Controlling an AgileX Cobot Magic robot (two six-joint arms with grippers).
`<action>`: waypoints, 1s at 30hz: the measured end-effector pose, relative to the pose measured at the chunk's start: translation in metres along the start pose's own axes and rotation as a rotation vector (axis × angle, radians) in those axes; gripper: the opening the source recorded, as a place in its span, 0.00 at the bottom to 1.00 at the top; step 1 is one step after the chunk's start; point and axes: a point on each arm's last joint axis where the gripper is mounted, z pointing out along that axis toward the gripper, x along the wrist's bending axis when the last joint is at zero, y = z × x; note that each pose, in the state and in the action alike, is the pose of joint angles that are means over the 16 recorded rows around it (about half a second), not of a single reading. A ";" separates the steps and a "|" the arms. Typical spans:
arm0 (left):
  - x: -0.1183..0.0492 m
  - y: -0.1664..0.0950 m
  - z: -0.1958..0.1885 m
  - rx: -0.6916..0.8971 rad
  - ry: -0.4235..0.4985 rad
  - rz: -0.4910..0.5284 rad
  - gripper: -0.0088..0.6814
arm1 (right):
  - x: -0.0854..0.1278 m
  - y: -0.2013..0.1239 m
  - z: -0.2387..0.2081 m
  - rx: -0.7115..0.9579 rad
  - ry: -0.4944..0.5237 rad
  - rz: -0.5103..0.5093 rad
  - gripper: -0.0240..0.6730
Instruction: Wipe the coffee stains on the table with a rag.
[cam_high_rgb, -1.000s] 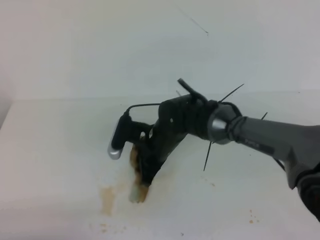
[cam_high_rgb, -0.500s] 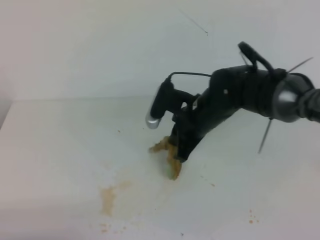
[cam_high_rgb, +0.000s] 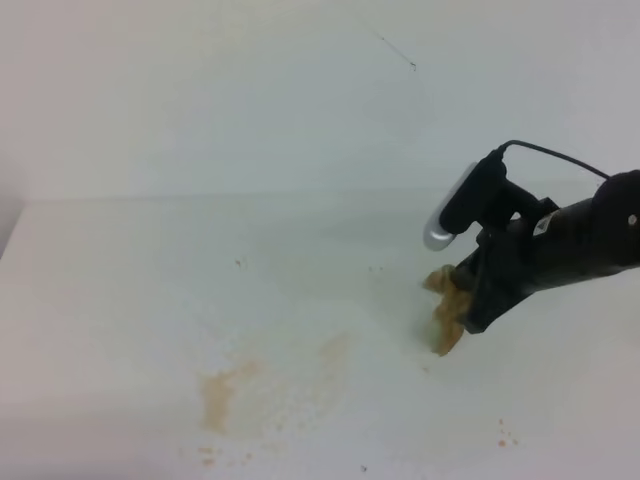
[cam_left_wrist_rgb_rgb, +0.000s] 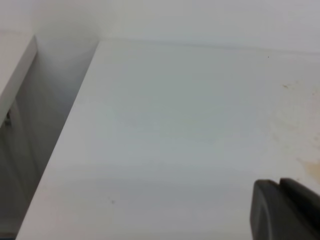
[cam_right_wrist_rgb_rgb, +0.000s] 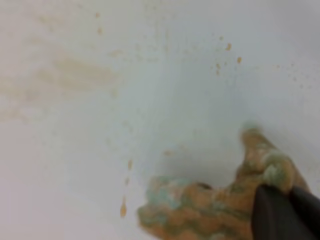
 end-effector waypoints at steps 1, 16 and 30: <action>0.000 0.000 0.000 0.000 0.000 0.000 0.01 | 0.000 -0.004 0.001 0.004 -0.003 0.011 0.06; 0.000 0.000 0.000 0.000 0.000 0.000 0.01 | 0.004 -0.020 0.018 0.021 -0.003 0.100 0.41; 0.000 0.000 0.000 0.000 0.000 0.000 0.01 | -0.002 0.022 -0.108 -0.210 -0.091 0.075 0.39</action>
